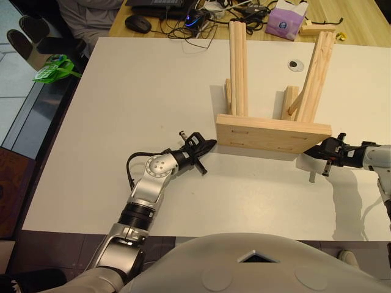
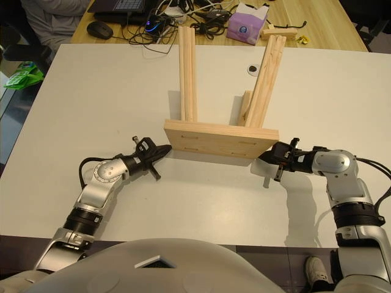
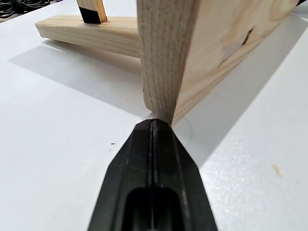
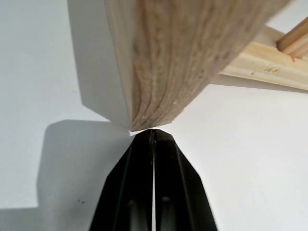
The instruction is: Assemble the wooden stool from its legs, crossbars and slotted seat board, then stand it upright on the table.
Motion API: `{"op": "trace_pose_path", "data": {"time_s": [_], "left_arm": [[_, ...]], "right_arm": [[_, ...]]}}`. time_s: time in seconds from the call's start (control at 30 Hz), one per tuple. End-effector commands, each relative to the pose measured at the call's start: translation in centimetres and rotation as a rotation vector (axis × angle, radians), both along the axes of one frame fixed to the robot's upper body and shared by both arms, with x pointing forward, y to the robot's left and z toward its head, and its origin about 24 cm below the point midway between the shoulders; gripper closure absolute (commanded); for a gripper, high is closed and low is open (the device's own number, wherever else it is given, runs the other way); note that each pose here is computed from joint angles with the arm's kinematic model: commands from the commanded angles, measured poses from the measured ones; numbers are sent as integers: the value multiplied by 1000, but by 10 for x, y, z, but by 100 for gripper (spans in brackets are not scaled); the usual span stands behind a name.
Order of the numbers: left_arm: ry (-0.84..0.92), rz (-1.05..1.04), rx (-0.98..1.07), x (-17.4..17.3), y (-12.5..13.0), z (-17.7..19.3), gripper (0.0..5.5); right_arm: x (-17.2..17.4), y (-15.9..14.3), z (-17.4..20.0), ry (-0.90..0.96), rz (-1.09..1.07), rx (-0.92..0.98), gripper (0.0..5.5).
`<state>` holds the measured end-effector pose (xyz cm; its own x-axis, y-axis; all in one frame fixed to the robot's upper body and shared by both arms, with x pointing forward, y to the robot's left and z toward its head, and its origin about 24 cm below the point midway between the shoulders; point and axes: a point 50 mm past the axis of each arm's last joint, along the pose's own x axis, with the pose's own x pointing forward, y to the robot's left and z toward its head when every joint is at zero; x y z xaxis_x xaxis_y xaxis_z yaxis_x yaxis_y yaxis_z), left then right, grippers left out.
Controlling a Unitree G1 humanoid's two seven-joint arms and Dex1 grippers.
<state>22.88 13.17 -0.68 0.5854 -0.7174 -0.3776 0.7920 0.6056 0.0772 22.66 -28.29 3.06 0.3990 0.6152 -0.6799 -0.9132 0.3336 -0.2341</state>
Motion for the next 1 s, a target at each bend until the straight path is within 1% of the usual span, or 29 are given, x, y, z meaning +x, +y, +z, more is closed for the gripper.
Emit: {"op": "trace_pose_path", "data": {"time_s": [0.03,0.33,0.43,0.53,0.63,0.87,1.0], "left_arm": [[64,-13,18,-8,-2,-9,548],[66,4,-31,-7,-10,-8,548],[64,-5,-77,-9,-15,-4,548],[57,-4,-122,-8,-17,1,548],[47,9,-155,-5,-15,7,548],[-2,-10,-210,3,-4,26,548],[-38,-31,-290,6,-6,47,548]], "right_arm": [[-8,-2,-9,70,8,-23,550],[-7,10,-12,53,28,20,550],[-6,20,-10,44,29,85,550],[-2,22,-2,31,-3,166,550],[1,23,8,28,-11,232,550],[-5,31,20,79,0,374,550],[-6,37,31,91,-9,459,550]]}}
